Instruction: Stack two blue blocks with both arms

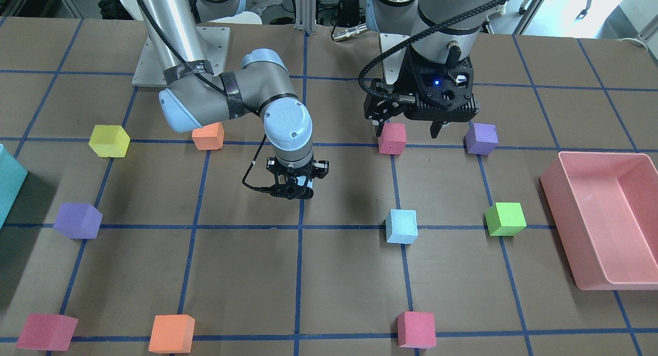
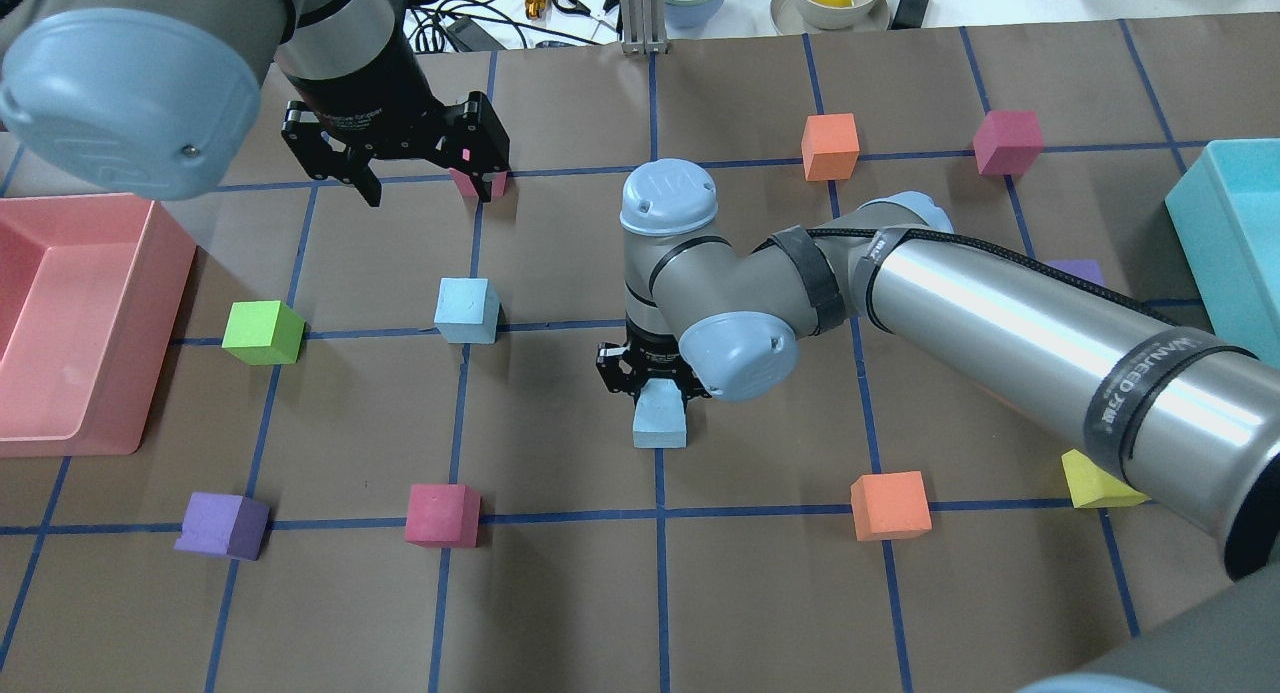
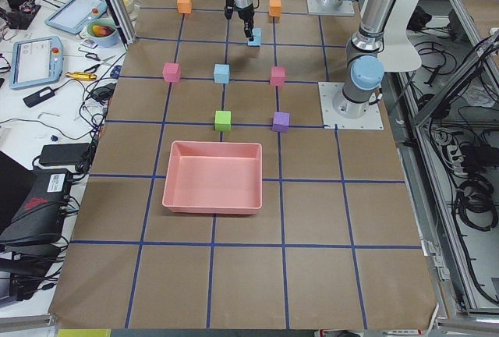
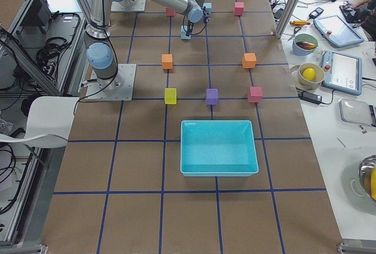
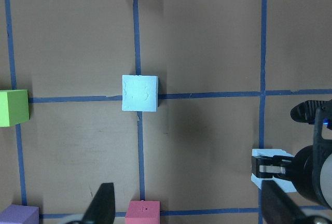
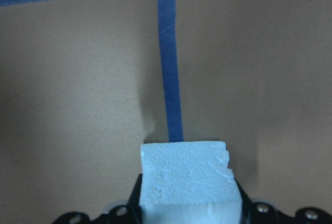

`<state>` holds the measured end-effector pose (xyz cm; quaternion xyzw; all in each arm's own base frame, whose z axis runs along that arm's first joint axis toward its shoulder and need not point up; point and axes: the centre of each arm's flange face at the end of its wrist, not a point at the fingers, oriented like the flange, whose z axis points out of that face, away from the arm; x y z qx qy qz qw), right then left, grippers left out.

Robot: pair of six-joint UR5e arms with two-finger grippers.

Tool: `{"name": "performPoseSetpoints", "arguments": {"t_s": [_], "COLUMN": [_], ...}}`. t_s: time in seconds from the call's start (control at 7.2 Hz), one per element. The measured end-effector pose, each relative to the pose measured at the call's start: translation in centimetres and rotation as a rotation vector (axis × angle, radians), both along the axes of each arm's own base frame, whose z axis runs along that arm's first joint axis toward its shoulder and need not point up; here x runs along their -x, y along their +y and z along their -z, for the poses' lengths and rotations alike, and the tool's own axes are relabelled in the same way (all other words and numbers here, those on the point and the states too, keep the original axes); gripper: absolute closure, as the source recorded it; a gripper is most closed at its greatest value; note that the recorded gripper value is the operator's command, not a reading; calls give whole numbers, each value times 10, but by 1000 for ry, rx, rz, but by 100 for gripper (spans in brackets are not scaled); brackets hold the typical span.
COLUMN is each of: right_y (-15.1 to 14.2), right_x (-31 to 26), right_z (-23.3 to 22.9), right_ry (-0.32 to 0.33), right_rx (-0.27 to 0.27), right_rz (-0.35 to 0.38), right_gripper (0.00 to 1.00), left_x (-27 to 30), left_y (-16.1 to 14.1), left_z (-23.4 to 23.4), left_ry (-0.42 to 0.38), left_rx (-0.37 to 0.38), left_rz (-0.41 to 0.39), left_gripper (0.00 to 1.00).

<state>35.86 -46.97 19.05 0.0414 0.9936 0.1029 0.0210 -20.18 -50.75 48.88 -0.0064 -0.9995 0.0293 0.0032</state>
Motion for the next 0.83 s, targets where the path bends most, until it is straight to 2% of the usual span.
{"name": "performPoseSetpoints", "arguments": {"t_s": [0.14,0.56,0.83], "right_y": [-1,-1,-3], "right_x": [0,0,2], "right_z": [2,0,-5], "right_ry": [0,7,8], "right_rx": [1,2,10], "right_rz": [1,40,52], "right_gripper": [0,0,0], "left_x": [0,0,-2], "left_y": [1,0,-14], "left_z": [0,1,19], "left_ry": [0,0,0], "left_rx": [0,0,-8], "left_rz": [0,0,-6], "left_gripper": [0,0,0]}}
